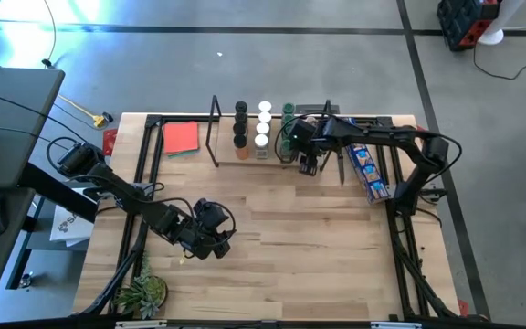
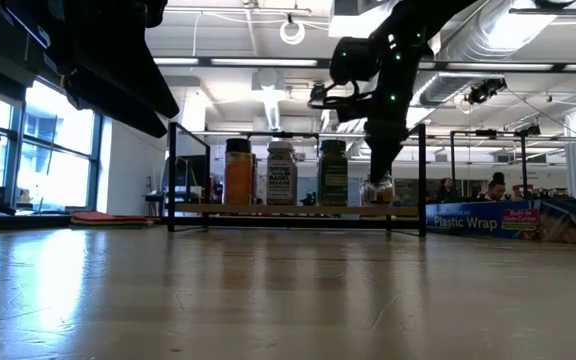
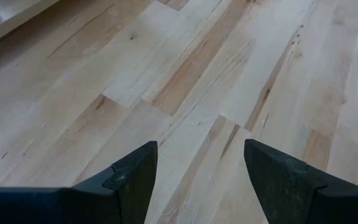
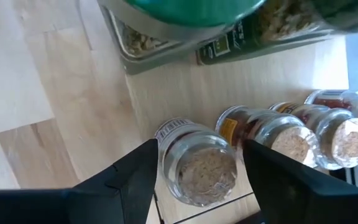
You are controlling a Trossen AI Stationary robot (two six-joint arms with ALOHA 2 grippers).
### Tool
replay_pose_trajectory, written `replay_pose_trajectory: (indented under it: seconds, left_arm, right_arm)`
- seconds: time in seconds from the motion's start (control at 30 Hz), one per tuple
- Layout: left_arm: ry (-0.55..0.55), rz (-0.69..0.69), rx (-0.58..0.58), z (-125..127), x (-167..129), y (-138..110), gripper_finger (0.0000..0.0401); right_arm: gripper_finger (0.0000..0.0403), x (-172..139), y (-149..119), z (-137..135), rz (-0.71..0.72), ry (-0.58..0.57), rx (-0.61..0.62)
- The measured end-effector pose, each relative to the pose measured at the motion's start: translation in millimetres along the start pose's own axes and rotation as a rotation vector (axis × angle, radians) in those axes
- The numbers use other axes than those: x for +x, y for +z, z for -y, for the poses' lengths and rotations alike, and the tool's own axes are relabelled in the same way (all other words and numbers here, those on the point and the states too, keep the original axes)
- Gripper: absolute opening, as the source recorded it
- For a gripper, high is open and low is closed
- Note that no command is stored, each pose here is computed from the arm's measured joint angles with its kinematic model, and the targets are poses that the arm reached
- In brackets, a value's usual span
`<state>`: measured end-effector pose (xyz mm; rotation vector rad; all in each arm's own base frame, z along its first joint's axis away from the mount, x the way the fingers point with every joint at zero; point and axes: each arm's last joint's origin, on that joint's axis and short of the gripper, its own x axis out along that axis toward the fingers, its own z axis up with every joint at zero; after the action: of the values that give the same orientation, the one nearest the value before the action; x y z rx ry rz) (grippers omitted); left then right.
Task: Shelf spices
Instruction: Put the brown seasoning bottle on the shelf aligned with the other brown seasoning bottles, then return to Home Position
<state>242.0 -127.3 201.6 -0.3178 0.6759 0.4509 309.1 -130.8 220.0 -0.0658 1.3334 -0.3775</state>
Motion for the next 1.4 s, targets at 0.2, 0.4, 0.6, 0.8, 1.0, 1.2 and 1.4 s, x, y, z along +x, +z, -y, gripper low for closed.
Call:
replay_pose_trajectory:
  seconds: [0.2,0.4,0.6,0.8,1.0,1.2,1.4]
  left_arm:
    - [-0.001,-0.001,0.001,0,0,0,0.0236]
    - [-0.006,0.001,-0.008,1,0,0,0.0236]
    - [-0.052,0.083,-0.053,7,-2,8,0.0236]
    - [-0.067,0.239,-0.045,2,-24,29,0.0236]
    - [-0.078,0.337,0.006,-24,-67,53,0.0236]
    - [-0.012,0.385,0.022,-65,-109,57,0.0236]
    - [-0.032,0.431,-0.028,-98,-139,56,0.0236]
  right_arm:
    - [0.0229,-19,0,-7,0.054,-0.005,-0.023]
    - [0.0229,-65,-6,-23,0.181,-0.014,-0.012]
    - [0.0229,-118,-23,-58,0.331,0.047,-0.053]
    - [0.0229,-145,-51,-96,0.432,0.145,-0.182]
    - [0.0229,-132,-84,-119,0.495,0.249,-0.152]
    - [0.0229,-110,-114,-133,0.611,0.394,-0.106]
    - [0.0229,-101,-147,-127,0.788,0.483,-0.060]
